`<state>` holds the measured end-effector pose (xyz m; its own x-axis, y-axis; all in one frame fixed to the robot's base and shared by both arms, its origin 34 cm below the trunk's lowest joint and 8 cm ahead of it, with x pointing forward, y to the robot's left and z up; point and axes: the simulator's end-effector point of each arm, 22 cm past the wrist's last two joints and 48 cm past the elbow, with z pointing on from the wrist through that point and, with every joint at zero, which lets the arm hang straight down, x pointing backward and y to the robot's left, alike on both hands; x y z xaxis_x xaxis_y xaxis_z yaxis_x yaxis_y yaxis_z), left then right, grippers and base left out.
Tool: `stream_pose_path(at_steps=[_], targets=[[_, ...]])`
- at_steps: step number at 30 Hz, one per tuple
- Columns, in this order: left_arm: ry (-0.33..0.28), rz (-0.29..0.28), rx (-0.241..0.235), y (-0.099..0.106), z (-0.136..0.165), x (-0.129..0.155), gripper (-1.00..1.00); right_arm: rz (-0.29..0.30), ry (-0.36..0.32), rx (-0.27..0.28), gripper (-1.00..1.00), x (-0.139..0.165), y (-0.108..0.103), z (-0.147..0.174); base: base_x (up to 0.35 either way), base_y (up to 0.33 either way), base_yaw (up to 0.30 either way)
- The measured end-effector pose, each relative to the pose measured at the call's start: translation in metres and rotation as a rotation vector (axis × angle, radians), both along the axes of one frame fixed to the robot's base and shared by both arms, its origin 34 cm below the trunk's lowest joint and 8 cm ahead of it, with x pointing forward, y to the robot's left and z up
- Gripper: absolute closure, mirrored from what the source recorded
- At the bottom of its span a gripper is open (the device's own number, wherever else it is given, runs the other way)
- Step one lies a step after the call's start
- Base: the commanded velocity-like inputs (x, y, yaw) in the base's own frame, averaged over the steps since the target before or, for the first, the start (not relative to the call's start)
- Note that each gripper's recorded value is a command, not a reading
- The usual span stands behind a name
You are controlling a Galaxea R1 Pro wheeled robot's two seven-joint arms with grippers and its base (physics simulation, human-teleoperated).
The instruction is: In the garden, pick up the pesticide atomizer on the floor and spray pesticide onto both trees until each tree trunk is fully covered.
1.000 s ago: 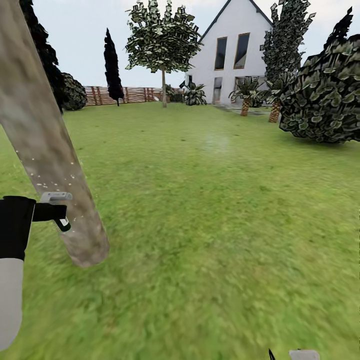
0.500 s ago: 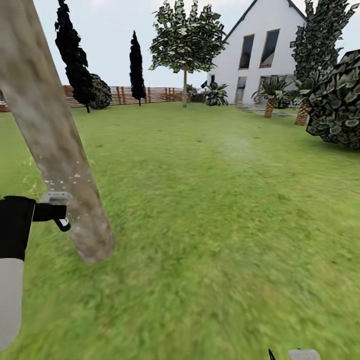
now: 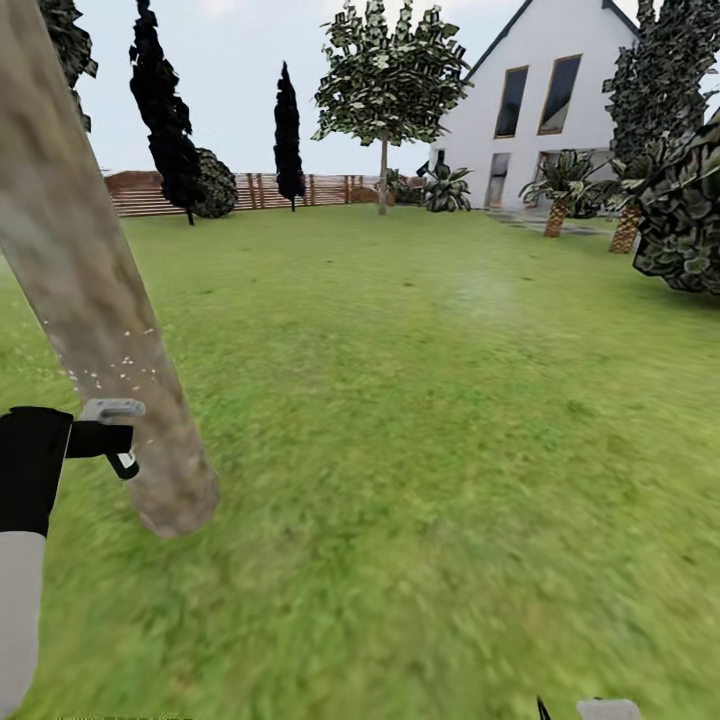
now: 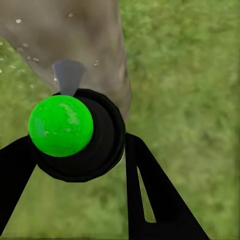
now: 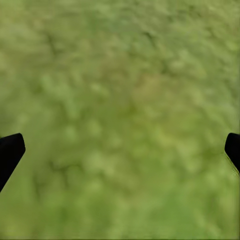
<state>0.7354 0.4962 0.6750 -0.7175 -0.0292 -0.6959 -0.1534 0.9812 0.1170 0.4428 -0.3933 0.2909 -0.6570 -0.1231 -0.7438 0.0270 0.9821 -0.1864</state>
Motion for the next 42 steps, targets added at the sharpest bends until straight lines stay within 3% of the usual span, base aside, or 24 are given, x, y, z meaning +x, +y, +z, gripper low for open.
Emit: stream_pose_path(at_steps=[5, 10, 24, 29, 35, 42], targets=[[0.001, 0.0, 0.0, 0.0, -0.001, 0.0, 1.0, 0.0, -0.001, 0.0, -1.0, 0.001, 0.0, 0.0, 0.089, -0.265, 0.276], [0.081, 0.003, -0.018, 0.0, -0.041, -0.019, 1.0, 0.0, -0.001, 0.0, -1.0, 0.0, 0.0, 0.0, 0.117, -0.267, 0.277], [0.091, 0.007, -0.017, 0.002, -0.046, -0.022, 1.0, 0.0, 0.0, 0.0, -1.0, 0.0, 0.0, 0.0, 0.167, -0.262, 0.107], [0.107, 0.065, 0.004, 0.022, -0.057, -0.037, 1.0, 0.001, 0.0, 0.0, -1.0, 0.0, 0.0, 0.0, 0.172, -0.256, 0.235], [0.159, 0.061, -0.009, 0.018, -0.084, -0.049, 1.0, 0.002, 0.0, 0.0, -1.0, 0.0, 0.0, 0.0, 0.225, -0.21, 0.277], [0.154, 0.045, 0.004, 0.017, -0.09, -0.051, 1.0, 0.002, 0.0, 0.001, -1.0, 0.001, 0.001, 0.0, 0.241, -0.197, 0.266]])
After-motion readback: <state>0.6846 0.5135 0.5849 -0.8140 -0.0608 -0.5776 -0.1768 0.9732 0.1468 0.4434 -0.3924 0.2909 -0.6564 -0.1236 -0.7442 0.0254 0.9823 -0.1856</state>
